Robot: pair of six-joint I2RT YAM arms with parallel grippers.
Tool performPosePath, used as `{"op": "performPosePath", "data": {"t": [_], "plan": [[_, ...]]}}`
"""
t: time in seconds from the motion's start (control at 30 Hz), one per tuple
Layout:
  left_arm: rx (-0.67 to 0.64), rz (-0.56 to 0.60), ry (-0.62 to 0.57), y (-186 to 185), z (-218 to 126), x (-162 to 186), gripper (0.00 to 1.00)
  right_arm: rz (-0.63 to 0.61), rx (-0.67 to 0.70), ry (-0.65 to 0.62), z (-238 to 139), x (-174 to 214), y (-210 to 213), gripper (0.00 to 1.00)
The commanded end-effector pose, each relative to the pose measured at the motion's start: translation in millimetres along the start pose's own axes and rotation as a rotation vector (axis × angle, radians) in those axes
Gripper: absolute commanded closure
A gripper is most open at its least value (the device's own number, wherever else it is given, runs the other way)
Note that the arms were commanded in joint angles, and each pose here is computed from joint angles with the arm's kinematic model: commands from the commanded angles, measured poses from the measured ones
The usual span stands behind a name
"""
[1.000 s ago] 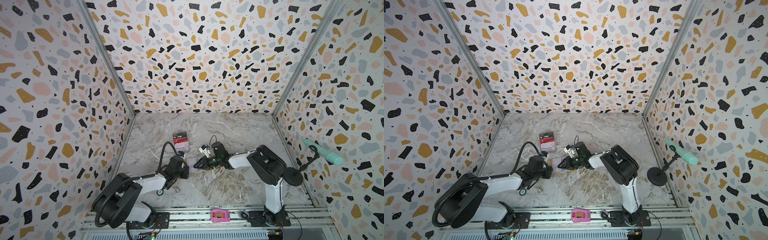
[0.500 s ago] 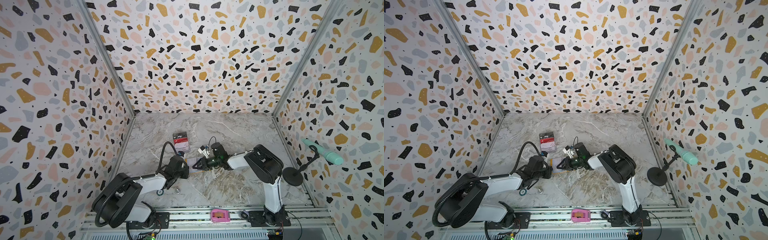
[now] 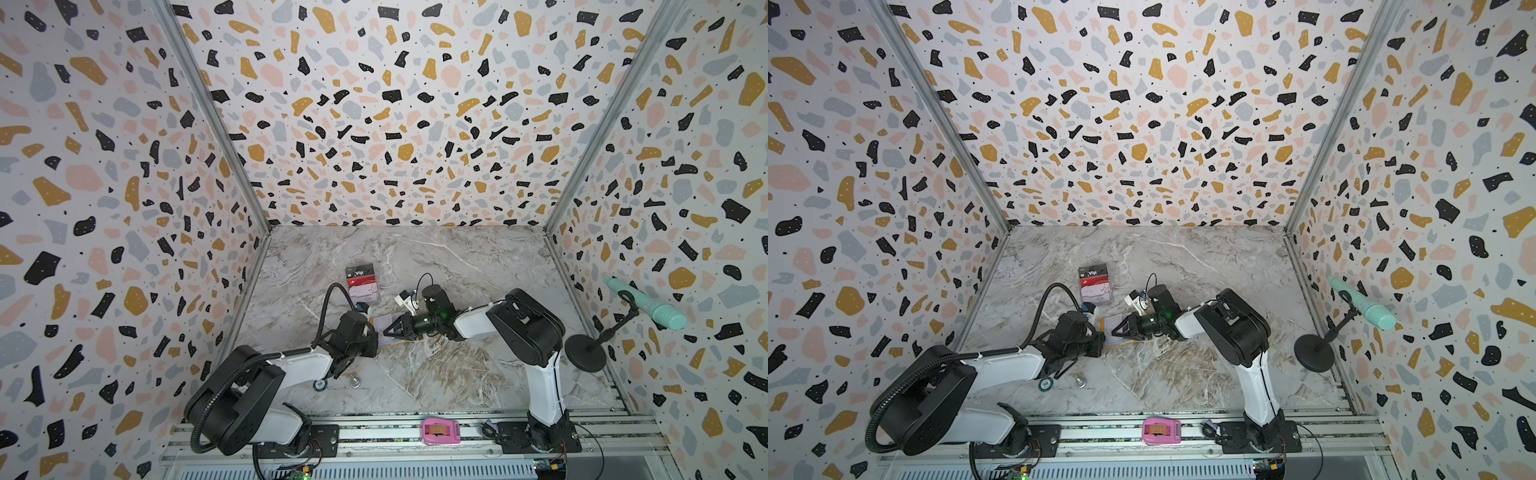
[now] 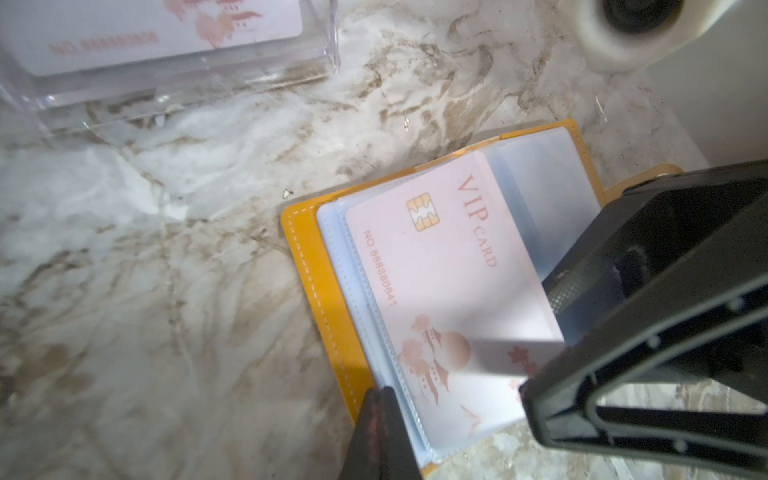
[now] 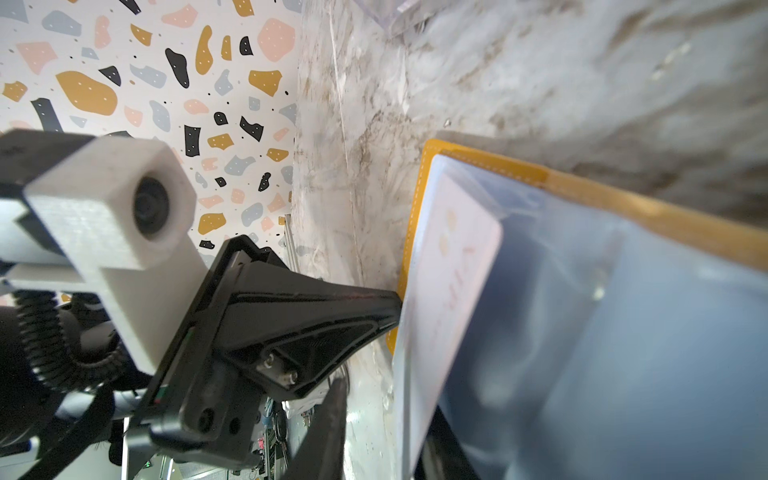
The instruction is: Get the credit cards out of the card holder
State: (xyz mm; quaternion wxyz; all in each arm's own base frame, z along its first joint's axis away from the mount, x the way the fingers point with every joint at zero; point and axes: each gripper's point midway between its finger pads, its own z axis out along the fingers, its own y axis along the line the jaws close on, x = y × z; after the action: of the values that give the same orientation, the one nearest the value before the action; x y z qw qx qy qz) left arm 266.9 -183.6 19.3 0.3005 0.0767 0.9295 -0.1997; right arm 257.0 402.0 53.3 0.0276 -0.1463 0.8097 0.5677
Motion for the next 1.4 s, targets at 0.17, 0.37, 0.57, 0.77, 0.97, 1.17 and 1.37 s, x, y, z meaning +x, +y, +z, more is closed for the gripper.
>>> {"op": "performPosePath", "data": {"t": [0.17, 0.37, 0.57, 0.77, 0.97, 1.17, 1.37], "plan": [[-0.081, -0.022, 0.166, 24, 3, 49, 1.0, -0.088, -0.053, -0.032, -16, -7, 29, 0.72], [-0.081, -0.023, 0.166, 24, 3, 49, 1.0, -0.097, -0.047, -0.052, -25, -9, 29, 0.72], [-0.082, -0.026, 0.165, 24, 3, 49, 1.0, -0.098, -0.042, -0.064, -31, -10, 27, 0.72], [-0.082, -0.024, 0.165, 24, 4, 48, 1.0, -0.091, -0.033, -0.071, -35, -9, 22, 0.73], [-0.08, -0.023, 0.165, 23, 4, 47, 1.0, -0.089, -0.026, -0.08, -40, -9, 19, 0.75], [-0.081, -0.022, 0.166, 23, 4, 47, 1.0, -0.082, -0.021, -0.094, -47, -11, 15, 0.77], [-0.08, -0.022, 0.166, 23, 4, 47, 1.0, -0.084, -0.022, -0.1, -51, -12, 15, 0.79]]}}
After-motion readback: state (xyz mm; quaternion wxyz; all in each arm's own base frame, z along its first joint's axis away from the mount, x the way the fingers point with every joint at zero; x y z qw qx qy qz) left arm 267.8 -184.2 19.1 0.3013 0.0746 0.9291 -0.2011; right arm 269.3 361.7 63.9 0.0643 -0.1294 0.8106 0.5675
